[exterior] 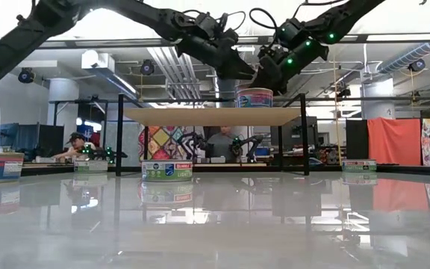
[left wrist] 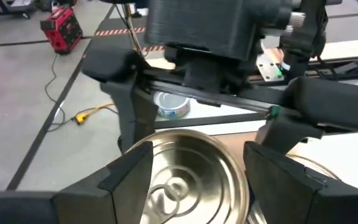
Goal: Stack canned seafood by type on shelf
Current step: Stack the blue-pink tuna can on top of the other blue-pink tuna can on the shelf
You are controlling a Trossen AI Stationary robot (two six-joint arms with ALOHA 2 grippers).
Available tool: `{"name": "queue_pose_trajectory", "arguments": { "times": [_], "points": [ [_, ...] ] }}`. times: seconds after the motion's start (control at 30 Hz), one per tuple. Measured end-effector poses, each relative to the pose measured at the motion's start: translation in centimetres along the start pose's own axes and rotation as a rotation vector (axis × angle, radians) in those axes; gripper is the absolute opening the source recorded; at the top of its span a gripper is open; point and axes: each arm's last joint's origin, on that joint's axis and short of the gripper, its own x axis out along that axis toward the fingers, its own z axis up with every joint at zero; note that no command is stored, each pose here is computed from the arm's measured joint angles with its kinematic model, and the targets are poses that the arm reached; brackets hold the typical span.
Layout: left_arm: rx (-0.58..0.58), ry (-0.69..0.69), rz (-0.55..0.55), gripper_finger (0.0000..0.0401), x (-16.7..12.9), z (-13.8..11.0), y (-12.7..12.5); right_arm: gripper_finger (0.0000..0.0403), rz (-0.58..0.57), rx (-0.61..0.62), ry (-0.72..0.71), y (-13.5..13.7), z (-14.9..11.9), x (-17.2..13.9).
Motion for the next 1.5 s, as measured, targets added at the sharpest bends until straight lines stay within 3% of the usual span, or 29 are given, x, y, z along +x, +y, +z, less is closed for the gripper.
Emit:
{"name": "queue_pose_trajectory", "arguments": {
  "times": [0.73,1.5],
  "points": [
    [-0.037,0.012,0.052,0.0235,1.6,-2.4,0.1,0.0384,0.027,0.009,0.014,0.2,-0.2,0.0],
    [-0.053,0.033,0.073,0.0236,1.6,-2.8,0.2,0.0384,0.036,0.01,0.075,0.4,0.6,-1.5]
  ]
}}
